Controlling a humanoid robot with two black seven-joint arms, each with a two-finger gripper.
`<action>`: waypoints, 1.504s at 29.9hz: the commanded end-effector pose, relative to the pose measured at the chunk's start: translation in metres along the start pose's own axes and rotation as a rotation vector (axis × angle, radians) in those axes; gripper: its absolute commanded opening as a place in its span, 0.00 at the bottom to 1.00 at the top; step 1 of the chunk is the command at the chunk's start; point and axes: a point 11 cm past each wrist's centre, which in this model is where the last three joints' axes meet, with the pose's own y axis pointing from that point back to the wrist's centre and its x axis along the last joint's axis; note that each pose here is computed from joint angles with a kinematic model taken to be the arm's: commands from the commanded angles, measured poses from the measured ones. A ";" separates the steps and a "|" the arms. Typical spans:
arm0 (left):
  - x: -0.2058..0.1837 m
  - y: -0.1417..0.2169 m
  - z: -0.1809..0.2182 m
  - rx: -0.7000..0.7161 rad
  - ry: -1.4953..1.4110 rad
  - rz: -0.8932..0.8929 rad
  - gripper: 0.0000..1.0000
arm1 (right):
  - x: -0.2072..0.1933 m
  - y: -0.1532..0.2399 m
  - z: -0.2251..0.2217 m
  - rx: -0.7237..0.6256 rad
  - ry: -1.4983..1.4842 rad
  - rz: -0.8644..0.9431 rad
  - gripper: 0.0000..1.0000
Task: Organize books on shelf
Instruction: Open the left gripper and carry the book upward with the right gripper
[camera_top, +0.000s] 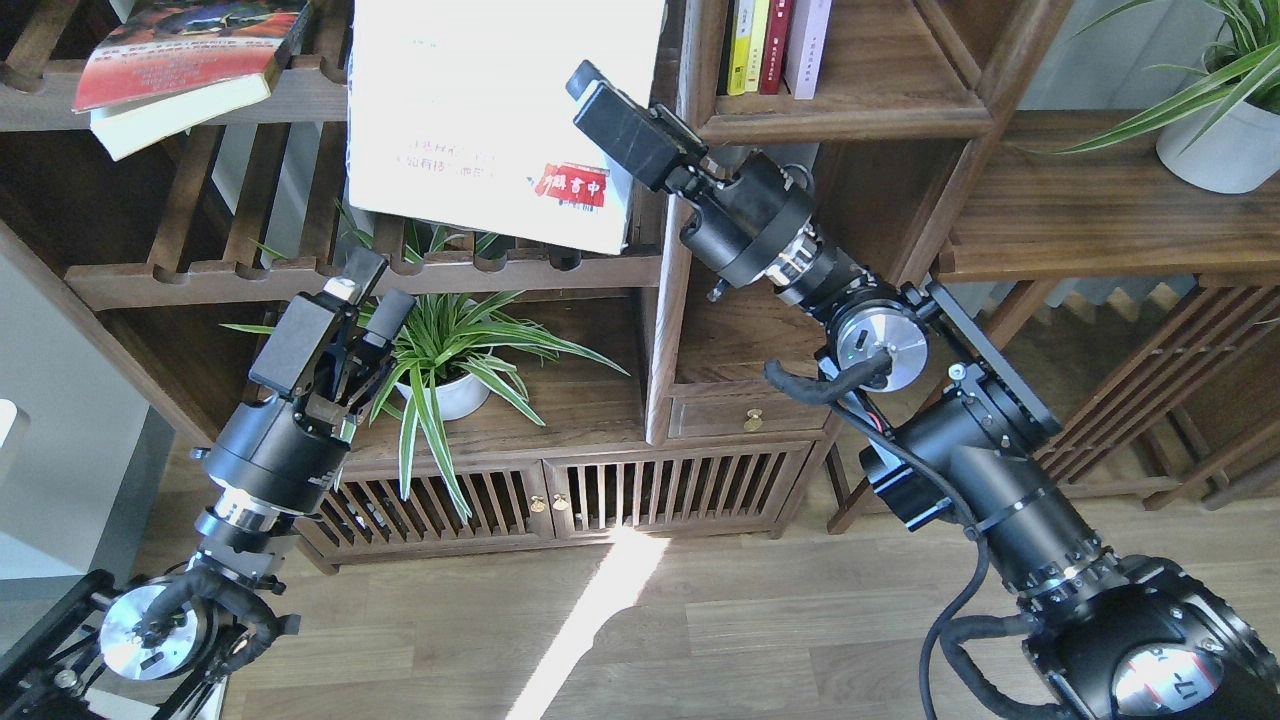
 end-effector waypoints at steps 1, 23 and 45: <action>0.004 0.002 0.005 -0.013 -0.006 0.014 0.94 | -0.001 0.007 -0.001 0.021 -0.012 0.006 0.04; 0.029 0.010 0.014 -0.045 -0.003 0.091 0.94 | 0.025 0.071 -0.072 0.228 0.061 0.140 0.03; 0.039 0.011 0.007 -0.028 0.006 0.118 0.95 | 0.051 0.161 -0.134 0.076 0.236 0.349 0.03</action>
